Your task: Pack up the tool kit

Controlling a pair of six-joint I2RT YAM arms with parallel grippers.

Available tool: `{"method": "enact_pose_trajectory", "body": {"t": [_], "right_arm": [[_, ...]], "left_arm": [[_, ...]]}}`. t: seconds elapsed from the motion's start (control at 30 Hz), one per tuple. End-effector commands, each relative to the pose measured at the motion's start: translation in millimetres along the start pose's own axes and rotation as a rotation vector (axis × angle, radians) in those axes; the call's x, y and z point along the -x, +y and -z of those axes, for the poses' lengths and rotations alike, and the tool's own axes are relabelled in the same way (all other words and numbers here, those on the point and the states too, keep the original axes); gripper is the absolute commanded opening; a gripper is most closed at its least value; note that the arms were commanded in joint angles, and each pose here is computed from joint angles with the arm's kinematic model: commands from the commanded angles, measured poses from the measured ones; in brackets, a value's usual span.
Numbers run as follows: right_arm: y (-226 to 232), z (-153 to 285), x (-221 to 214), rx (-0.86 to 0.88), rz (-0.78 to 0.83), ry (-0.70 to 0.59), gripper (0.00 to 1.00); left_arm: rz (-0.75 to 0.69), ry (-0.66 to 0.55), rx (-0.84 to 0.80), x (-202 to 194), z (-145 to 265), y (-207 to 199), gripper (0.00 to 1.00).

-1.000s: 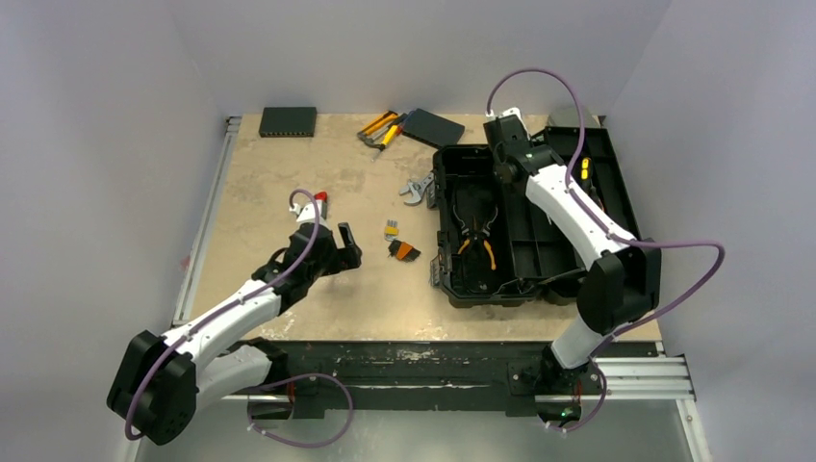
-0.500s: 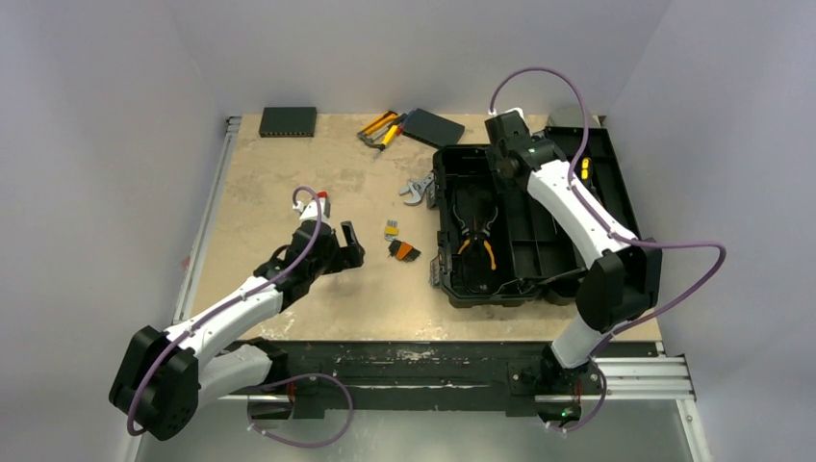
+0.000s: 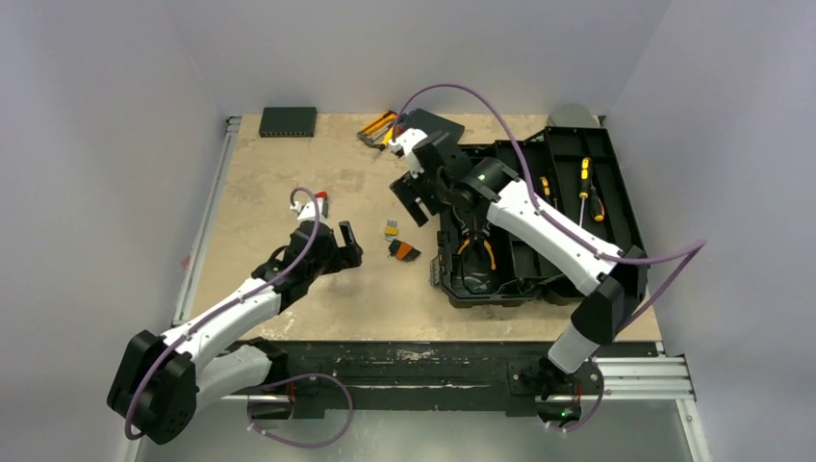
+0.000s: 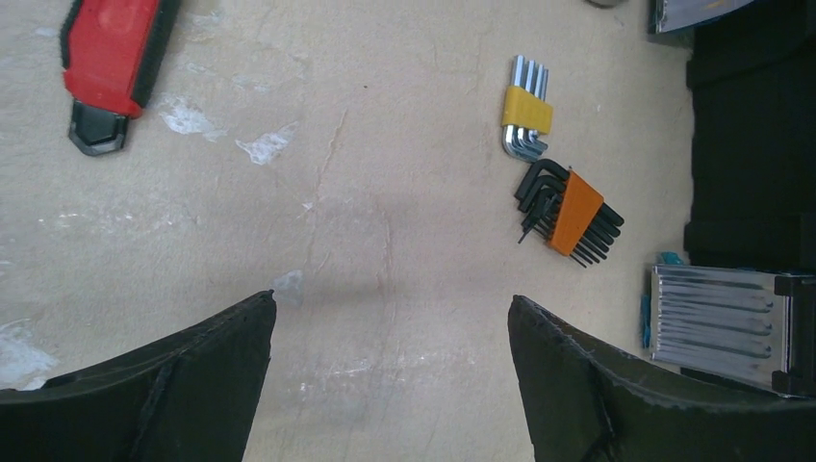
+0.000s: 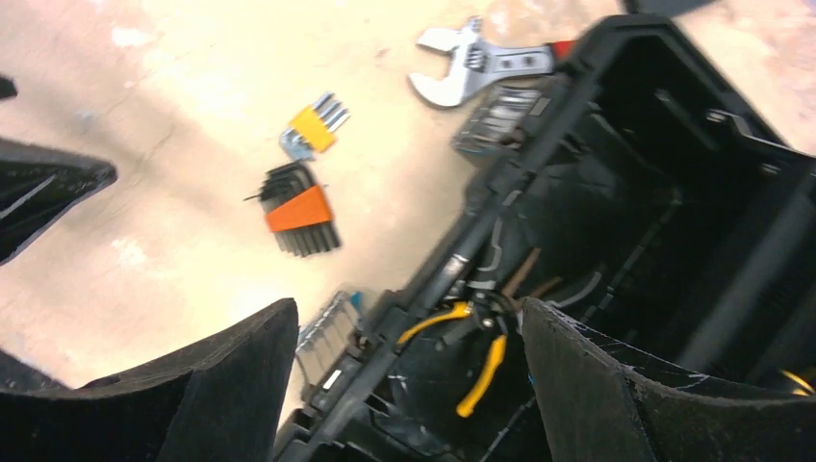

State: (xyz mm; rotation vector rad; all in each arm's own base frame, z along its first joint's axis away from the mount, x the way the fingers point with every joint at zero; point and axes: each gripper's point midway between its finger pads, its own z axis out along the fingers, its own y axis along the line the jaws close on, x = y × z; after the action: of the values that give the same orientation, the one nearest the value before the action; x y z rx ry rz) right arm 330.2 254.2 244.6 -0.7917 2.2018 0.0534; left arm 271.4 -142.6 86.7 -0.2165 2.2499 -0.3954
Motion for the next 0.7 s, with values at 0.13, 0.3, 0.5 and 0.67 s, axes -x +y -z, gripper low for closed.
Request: {"method": "enact_pose_trajectory", "body": {"t": [0.13, 0.3, 0.5, 0.67], "right_arm": [[85.0, -39.9, -4.1, 0.260, 0.130, 0.052, 0.83], [110.4, -72.9, -27.1, 0.305, 0.189, 0.145, 0.83], [120.0, -108.1, -57.6, 0.308, 0.226, 0.241, 0.83], [120.8, -127.3, -74.1, 0.303, 0.276, 0.300, 0.82]], "left_arm": [[0.130, -0.198, 0.197, 33.9, 18.0, 35.7, 0.93], [0.197, -0.271, 0.251, 36.8, 26.9, 52.4, 0.92], [0.213, -0.295, 0.261, 38.6, 31.0, 56.7, 0.91], [0.200, -0.277, 0.258, 38.2, 29.0, 53.9, 0.91]]}}
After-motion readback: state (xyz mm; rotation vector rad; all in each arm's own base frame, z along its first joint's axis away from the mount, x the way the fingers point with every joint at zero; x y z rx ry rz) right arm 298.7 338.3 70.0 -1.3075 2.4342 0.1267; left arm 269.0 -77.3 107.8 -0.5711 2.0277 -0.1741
